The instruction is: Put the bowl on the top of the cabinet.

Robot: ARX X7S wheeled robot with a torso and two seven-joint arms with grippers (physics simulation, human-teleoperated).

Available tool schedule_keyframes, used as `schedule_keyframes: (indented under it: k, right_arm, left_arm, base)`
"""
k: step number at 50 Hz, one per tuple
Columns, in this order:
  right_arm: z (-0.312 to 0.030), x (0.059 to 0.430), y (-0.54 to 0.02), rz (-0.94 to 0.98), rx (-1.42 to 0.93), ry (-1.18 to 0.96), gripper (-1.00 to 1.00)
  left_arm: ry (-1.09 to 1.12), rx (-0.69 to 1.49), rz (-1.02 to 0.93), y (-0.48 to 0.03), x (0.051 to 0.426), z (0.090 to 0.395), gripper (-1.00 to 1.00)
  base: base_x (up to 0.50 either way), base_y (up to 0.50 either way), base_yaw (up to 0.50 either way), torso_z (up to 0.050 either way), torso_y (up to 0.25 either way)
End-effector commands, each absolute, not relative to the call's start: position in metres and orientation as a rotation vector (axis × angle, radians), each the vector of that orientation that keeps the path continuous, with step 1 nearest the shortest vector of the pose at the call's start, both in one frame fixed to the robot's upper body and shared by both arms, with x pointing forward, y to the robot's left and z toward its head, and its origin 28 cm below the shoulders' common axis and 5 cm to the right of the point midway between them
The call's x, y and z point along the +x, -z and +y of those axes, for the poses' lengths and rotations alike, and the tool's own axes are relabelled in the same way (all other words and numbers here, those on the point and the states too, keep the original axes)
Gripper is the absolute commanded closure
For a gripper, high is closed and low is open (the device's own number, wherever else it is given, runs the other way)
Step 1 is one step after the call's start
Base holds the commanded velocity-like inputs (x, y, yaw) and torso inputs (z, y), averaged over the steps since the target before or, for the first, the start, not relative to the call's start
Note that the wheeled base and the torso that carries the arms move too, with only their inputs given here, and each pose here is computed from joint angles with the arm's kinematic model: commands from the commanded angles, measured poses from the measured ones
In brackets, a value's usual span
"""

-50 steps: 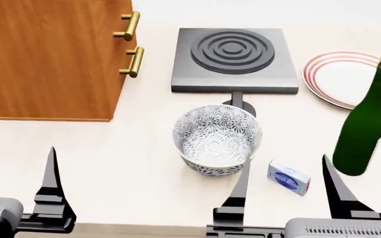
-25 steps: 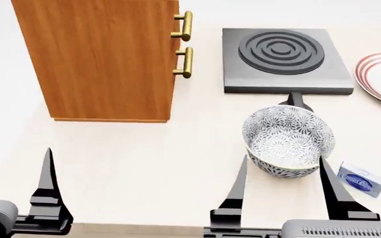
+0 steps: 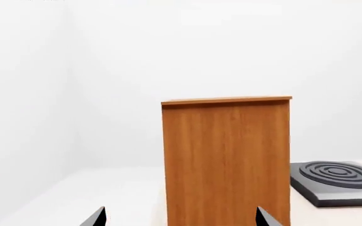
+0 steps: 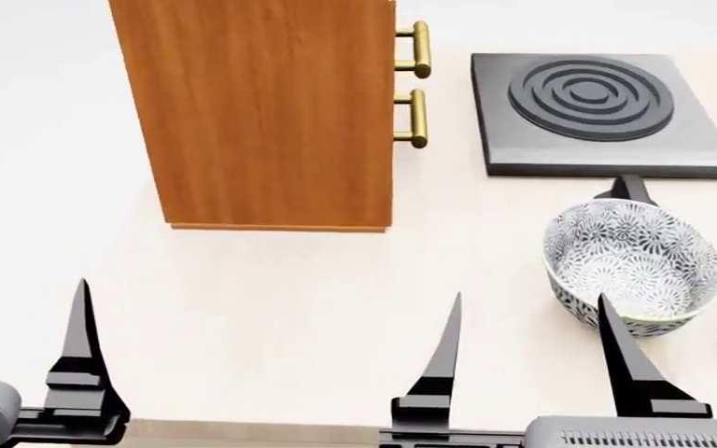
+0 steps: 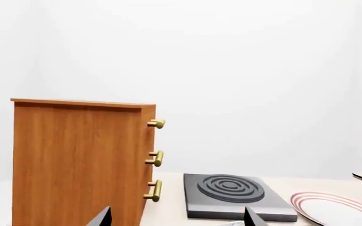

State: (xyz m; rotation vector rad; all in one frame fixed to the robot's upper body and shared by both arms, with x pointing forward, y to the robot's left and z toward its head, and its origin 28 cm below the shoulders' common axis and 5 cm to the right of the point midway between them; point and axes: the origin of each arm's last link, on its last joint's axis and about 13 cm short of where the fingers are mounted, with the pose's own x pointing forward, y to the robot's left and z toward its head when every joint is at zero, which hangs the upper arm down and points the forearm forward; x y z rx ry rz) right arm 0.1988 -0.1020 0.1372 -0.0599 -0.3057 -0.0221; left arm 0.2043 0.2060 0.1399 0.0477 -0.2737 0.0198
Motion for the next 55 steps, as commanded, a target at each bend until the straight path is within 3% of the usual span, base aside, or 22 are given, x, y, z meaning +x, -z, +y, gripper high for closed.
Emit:
schedule_keyframes:
  k: [1, 18, 41, 55]
  right_arm:
    - [-0.1013, 0.1982, -0.1375, -0.305, -0.063, 0.015, -1.0]
    - [-0.0992, 0.197, -0.1376, -0.3, -0.073, -0.001, -1.0]
    - [-0.1009, 0.1974, -0.1369, -0.299, -0.064, 0.015, -1.0]
    - [-0.1019, 0.194, -0.1406, -0.311, -0.038, 0.029, -1.0]
  left_arm:
    - [-0.022, 0.049, -0.28, -0.1414, 0.2033, 0.2066, -1.0]
    - [-0.025, 0.049, -0.28, -0.1411, 0.2024, 0.2085, -1.0]
    - [-0.024, 0.051, -0.282, -0.1413, 0.2017, 0.2077, -1.0]
    - [-0.017, 0.051, -0.283, -0.142, 0.2, 0.2066, -1.0]
  base:
    - [0.0, 0.5, 0.0, 0.0, 0.0]
    - [0.01, 0.01, 0.0, 0.0, 0.0]
    - [0.44, 0.13, 0.0, 0.0, 0.0]
    - [0.03, 0.01, 0.0, 0.0, 0.0]
